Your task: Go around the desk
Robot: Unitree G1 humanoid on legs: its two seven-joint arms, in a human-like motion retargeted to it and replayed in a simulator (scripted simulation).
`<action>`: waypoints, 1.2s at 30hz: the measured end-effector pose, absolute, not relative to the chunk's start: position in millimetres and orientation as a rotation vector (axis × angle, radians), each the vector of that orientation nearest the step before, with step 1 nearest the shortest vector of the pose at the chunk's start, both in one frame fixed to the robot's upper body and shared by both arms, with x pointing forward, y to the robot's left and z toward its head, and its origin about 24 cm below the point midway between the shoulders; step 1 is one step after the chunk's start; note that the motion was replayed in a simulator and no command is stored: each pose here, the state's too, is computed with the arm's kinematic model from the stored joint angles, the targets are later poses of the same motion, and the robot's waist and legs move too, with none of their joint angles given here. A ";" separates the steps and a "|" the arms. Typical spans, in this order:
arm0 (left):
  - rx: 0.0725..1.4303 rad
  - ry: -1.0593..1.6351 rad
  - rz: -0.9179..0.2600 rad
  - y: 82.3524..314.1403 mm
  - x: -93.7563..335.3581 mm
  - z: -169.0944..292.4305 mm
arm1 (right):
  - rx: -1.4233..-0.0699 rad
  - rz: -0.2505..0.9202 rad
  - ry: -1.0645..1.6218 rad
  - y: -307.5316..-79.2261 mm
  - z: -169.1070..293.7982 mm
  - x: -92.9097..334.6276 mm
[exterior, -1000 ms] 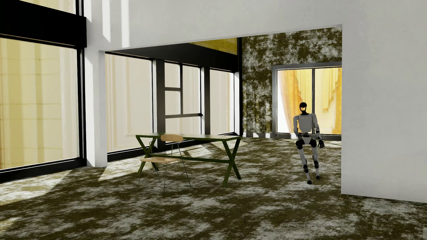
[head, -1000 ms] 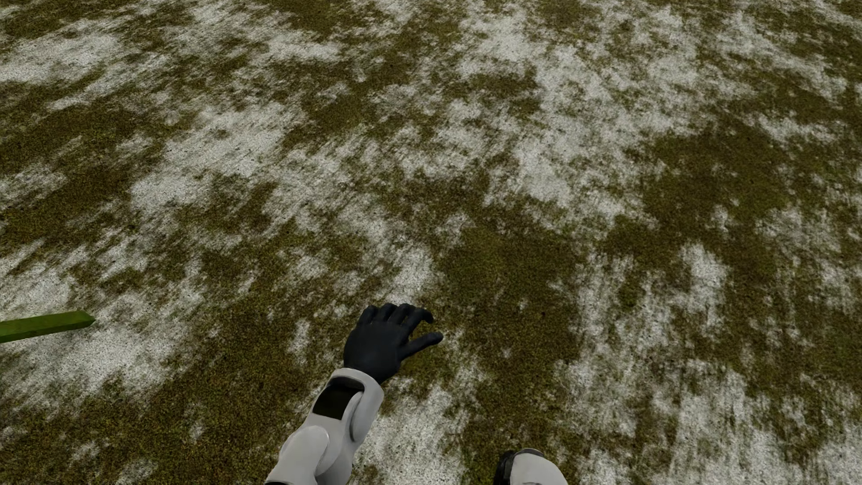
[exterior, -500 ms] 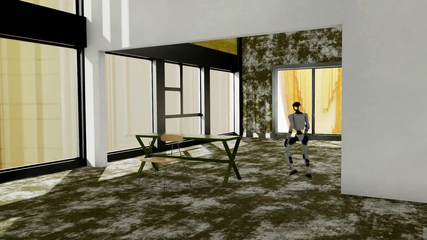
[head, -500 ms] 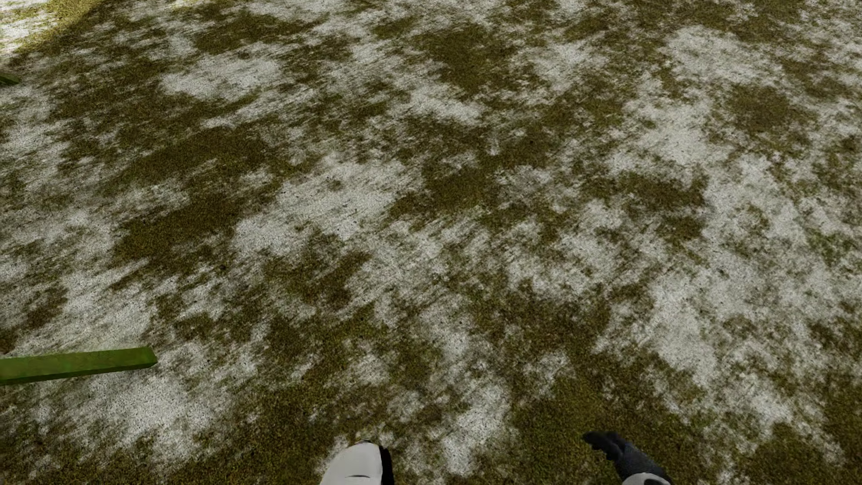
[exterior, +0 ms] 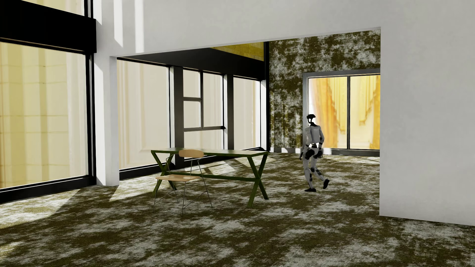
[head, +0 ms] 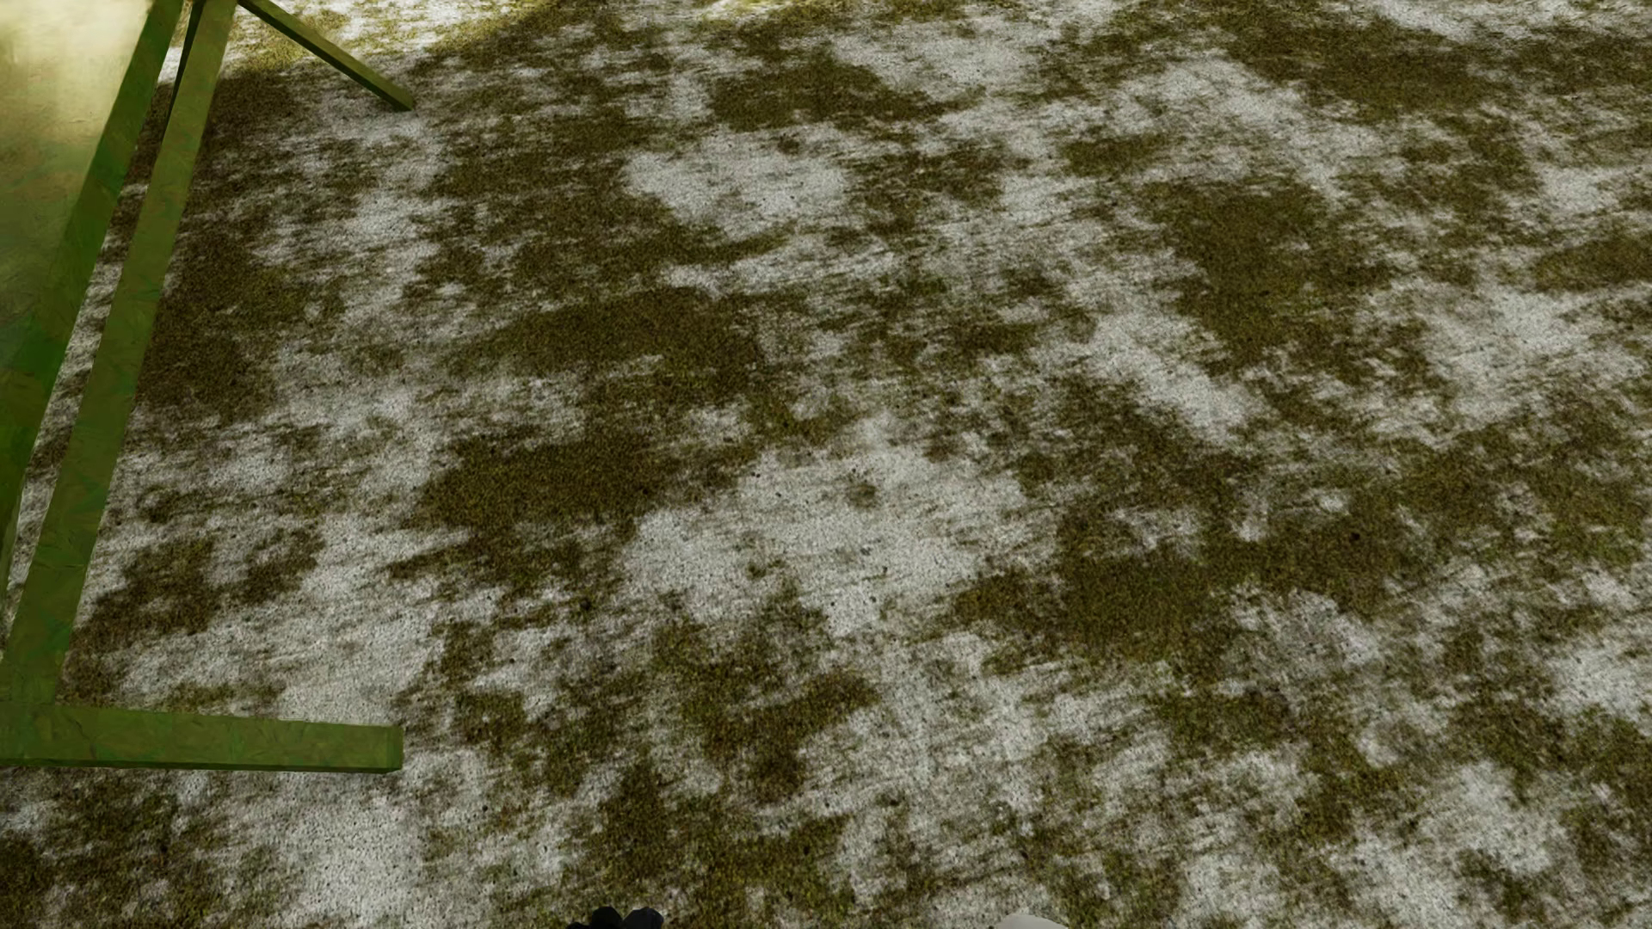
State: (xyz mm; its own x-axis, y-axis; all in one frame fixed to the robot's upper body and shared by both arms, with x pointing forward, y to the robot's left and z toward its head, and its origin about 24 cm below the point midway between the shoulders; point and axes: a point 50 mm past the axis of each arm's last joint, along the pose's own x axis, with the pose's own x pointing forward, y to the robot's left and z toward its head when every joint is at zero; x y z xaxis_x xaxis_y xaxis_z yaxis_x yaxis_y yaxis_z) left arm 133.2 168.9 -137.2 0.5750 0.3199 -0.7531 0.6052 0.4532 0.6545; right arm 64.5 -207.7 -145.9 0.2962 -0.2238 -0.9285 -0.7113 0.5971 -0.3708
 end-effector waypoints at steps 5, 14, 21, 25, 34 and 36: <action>0.754 -0.097 -0.351 59.7 235.2 8.0 | -0.744 0.417 1.302 -180.9 -151.6 15.1; -0.213 -0.855 -0.655 12.9 183.5 215.4 | -0.782 0.218 1.327 -191.0 -149.4 15.7; -0.151 -0.889 -0.601 30.8 174.4 213.0 | -0.979 0.200 0.959 -212.5 -118.8 138.5; 0.048 -0.829 -0.420 45.8 187.4 193.7 | -0.989 0.077 0.721 -215.9 -80.9 190.4; 1.822 -0.037 -0.706 90.1 189.3 -16.1 | -0.925 0.337 1.179 -197.4 -142.9 75.4; 1.671 0.248 -0.795 102.4 183.6 -71.9 | -0.894 0.440 1.288 -192.7 -151.8 42.2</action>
State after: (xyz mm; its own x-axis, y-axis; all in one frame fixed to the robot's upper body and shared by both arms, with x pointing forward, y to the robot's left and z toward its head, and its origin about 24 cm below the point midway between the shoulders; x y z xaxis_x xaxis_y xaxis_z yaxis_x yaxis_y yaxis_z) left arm 183.6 102.4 -71.9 0.7429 -0.2537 -0.6194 0.5607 -0.2696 0.7829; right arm 42.2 -192.7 -151.8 0.2608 -0.1894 -0.9466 -0.7290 0.6042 -0.3217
